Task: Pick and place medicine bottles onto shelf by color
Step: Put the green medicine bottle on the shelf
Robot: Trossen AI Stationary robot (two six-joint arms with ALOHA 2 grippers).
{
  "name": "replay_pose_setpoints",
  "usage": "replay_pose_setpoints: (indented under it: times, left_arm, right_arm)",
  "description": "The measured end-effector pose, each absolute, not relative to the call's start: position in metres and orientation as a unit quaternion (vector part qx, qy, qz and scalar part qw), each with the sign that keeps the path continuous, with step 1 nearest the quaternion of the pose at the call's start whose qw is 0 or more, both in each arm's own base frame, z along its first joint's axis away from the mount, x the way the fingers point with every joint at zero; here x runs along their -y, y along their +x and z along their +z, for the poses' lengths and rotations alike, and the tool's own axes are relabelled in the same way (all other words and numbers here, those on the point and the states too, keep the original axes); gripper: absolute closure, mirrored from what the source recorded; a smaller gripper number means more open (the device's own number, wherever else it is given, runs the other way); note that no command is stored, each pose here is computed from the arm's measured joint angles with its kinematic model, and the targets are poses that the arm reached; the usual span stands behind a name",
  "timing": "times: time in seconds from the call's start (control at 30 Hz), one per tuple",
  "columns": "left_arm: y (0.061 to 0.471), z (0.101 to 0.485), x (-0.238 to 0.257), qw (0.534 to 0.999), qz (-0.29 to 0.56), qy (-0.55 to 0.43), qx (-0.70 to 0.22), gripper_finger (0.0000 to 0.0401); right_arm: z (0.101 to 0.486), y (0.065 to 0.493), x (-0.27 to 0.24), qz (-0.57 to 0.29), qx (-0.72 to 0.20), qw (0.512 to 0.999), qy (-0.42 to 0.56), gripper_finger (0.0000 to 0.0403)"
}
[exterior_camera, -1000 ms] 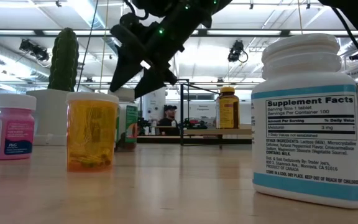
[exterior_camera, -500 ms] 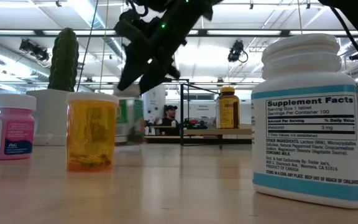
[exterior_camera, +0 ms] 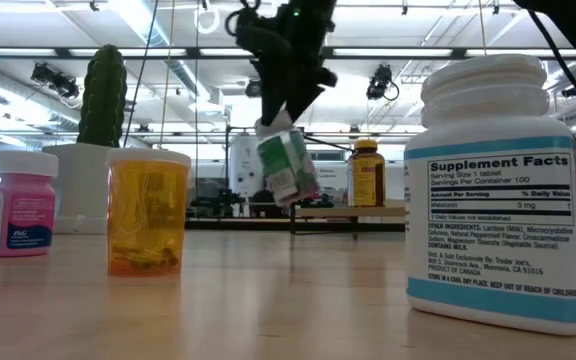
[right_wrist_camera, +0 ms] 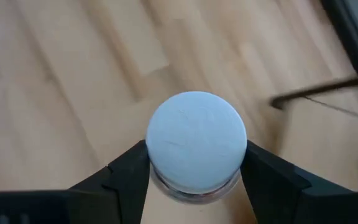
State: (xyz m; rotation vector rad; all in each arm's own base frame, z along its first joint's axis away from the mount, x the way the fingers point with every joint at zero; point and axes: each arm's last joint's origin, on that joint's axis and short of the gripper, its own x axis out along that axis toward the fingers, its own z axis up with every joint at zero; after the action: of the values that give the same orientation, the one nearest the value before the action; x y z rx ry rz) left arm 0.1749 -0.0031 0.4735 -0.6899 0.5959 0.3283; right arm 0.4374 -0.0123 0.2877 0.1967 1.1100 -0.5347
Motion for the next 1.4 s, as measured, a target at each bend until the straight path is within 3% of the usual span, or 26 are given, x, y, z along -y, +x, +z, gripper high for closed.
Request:
replay_pose_setpoints:
  times: [0.33, 0.67, 1.23, 1.4]
  left_arm:
    - [0.174, 0.473, 0.011, 0.887, 0.139, -0.323, -0.3, 0.0055]
    - [0.174, 0.473, 0.012, 0.887, 0.137, -0.324, -0.3, 0.0055]
    - [0.174, 0.473, 0.012, 0.884, 0.139, -0.331, -0.298, 0.0055]
    - [0.174, 0.473, 0.012, 0.883, 0.14, -0.337, -0.294, 0.0055]
  right_arm:
    - [0.33, 0.366, 0.055, -0.35, -0.447, 0.808, 0.155, 0.0176]
    - [0.291, 0.316, 0.062, -0.393, -0.319, 0.828, 0.241, 0.0173]
    - [0.265, 0.313, 0.095, -0.451, -0.297, 0.811, 0.224, 0.017]
    - [0.252, 0.324, 0.102, -0.434, -0.306, 0.815, 0.232, 0.017]
